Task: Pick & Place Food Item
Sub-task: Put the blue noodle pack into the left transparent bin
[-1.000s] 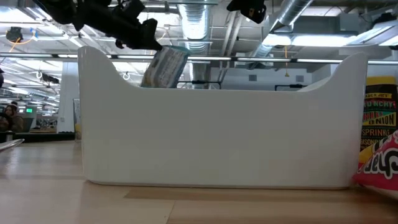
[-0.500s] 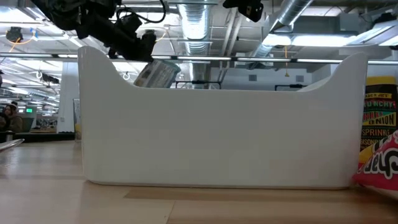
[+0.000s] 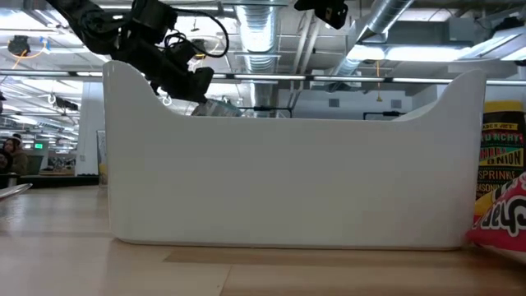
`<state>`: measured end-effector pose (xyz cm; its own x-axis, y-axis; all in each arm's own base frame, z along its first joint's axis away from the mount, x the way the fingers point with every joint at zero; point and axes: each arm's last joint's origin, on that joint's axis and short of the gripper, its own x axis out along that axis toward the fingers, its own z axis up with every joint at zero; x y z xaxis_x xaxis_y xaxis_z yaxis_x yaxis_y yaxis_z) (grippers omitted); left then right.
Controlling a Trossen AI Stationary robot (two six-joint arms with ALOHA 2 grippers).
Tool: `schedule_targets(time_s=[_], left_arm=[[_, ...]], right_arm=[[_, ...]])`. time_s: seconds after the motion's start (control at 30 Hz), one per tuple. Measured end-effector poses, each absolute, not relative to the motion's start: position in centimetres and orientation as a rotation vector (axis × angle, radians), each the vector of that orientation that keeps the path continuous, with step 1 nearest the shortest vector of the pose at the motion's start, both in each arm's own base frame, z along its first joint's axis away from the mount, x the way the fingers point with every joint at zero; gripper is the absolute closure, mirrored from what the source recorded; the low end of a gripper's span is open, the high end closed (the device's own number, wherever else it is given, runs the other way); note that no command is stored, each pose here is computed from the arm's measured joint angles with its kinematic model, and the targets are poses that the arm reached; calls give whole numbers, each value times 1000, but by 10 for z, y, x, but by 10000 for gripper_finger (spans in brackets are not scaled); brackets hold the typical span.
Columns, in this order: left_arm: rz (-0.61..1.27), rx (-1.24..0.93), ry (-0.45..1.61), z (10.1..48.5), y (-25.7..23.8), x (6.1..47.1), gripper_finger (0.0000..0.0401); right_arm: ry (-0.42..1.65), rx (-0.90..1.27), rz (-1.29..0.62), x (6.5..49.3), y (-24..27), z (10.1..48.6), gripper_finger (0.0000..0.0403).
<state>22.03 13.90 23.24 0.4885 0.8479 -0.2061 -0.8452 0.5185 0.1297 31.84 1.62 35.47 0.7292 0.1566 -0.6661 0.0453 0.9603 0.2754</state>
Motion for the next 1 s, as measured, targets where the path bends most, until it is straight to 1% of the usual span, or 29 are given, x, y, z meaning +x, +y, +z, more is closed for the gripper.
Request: schedule_targets(time_s=[0.37,0.63,1.0], left_arm=[[1010,-15,294,216,144,230,401],[950,-63,290,215,142,230,401],[925,-78,418,204,139,227,401]], right_arm=[[754,283,63,318,16,355,296],[754,282,63,318,16,355,296],[754,279,64,318,16,355,296]])
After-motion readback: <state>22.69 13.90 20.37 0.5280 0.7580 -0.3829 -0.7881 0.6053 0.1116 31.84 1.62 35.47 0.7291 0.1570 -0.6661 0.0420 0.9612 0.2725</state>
